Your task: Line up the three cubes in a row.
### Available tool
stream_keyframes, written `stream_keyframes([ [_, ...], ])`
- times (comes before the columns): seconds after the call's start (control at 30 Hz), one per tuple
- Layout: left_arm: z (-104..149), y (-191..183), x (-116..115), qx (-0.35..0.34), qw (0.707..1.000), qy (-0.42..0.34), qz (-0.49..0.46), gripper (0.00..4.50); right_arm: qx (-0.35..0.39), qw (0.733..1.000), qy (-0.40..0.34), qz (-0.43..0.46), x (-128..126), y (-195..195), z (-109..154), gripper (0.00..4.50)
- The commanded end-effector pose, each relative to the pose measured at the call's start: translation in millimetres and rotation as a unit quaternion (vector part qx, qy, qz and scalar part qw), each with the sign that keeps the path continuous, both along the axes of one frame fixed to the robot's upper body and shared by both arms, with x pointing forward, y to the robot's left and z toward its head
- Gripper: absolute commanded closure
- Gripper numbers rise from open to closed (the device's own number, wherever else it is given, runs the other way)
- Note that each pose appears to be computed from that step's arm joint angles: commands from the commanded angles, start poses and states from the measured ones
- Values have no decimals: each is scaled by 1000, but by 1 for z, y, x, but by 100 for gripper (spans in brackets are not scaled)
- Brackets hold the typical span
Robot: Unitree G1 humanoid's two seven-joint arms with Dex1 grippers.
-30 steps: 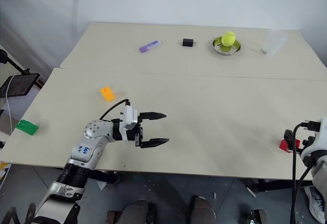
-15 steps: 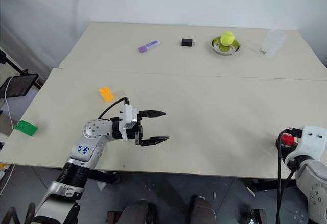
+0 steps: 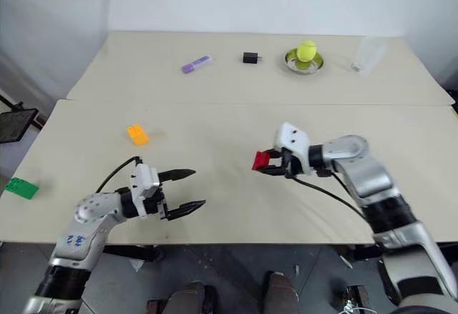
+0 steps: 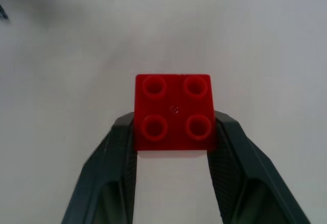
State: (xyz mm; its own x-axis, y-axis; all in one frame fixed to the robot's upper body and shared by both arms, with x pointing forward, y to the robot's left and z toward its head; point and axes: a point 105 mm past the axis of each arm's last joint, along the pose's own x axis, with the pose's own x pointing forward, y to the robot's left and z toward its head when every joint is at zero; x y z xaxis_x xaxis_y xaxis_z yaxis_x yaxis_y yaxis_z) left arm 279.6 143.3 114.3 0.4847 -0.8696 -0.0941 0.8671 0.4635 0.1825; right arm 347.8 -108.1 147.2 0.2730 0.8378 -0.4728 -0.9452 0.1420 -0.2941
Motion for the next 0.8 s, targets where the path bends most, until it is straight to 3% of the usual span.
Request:
stream_keyframes([
  [0.03,15,14,-8,-9,999,-24,36,0,-28,999,-11,43,7,3,-2,301],
  [0.3,12,44,-15,-8,993,-24,118,0,-43,997,2,65,14,6,-14,301],
  [0.5,22,66,0,-42,975,-58,210,0,-17,998,-19,53,15,4,-5,111],
  [0.6,28,85,0,-81,955,-72,277,0,41,996,-57,46,10,-3,20,8],
  [0.67,32,105,-2,-108,932,-83,336,0,87,992,-74,45,1,-9,34,3],
  [0.8,26,144,-17,-141,869,-101,463,0,149,984,-70,63,-31,-25,36,3],
])
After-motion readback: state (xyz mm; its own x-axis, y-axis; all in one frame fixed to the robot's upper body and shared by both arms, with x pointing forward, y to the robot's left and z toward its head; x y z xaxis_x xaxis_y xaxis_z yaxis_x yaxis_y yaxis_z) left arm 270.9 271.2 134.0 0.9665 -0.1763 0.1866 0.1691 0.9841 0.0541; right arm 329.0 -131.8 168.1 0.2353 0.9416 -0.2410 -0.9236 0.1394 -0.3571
